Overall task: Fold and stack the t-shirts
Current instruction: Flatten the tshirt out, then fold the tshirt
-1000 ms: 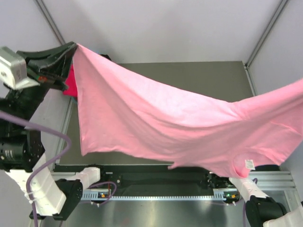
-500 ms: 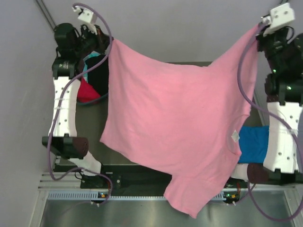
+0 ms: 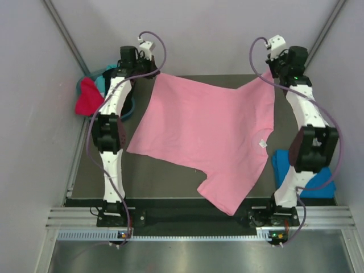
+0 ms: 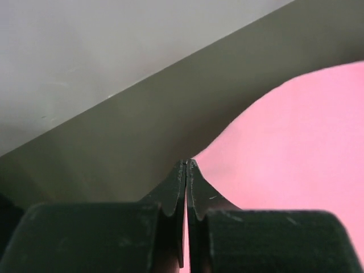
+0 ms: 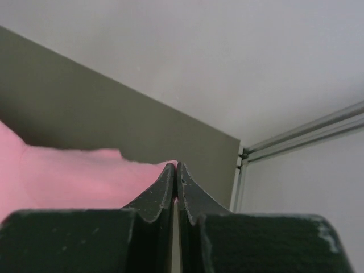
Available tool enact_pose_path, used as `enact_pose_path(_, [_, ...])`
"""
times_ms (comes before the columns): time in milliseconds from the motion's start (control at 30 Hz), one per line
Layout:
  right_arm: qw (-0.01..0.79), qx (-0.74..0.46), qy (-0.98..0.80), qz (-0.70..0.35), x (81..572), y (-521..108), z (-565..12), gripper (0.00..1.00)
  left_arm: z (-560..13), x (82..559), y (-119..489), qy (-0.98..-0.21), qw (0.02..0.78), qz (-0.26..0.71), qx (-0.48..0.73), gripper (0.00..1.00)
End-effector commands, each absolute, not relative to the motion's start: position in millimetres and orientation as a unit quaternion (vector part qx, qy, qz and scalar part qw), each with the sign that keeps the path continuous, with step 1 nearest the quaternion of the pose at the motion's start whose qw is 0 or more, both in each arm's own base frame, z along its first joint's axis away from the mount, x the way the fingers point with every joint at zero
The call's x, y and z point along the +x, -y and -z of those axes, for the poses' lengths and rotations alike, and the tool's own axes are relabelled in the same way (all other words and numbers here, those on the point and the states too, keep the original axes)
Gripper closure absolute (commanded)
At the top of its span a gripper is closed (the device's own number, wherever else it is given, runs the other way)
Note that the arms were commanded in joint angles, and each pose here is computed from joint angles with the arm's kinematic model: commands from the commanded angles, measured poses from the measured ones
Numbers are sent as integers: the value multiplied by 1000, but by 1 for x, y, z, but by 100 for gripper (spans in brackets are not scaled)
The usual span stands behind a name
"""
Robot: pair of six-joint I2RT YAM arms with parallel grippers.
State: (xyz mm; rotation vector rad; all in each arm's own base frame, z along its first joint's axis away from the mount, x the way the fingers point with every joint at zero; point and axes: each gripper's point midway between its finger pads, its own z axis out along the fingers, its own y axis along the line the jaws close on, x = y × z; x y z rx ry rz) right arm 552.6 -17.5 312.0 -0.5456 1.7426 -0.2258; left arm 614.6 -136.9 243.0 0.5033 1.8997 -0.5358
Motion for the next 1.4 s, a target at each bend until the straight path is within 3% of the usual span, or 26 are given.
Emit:
enact_pose_path(0, [629,-229,-729,144,599,28,-324,100,-249,650,138,-759,581,183,231,100])
enact_pose_path(167, [586,-209,-766,162,642,45,-260,100,-200,679,141,-766,584,167,210,100])
enact_pose_path(400, [597,-186,-755,196,671,56,-250,100,-157,709,156,-750,609,157,205,100])
enact_pose_path(800, [649,-168,-709,217,698,50,-280,100,-200,740,134,-690,698,95,162,100])
enact_pose_path(1000, [656,-168,-699,228,703,51,-284,100,-208,740,135,-680,707,99,166,100])
enact_pose_path(1367, [573,-223,-751,239,683,58,-237,100,-216,721,147,-699,678,124,191,100])
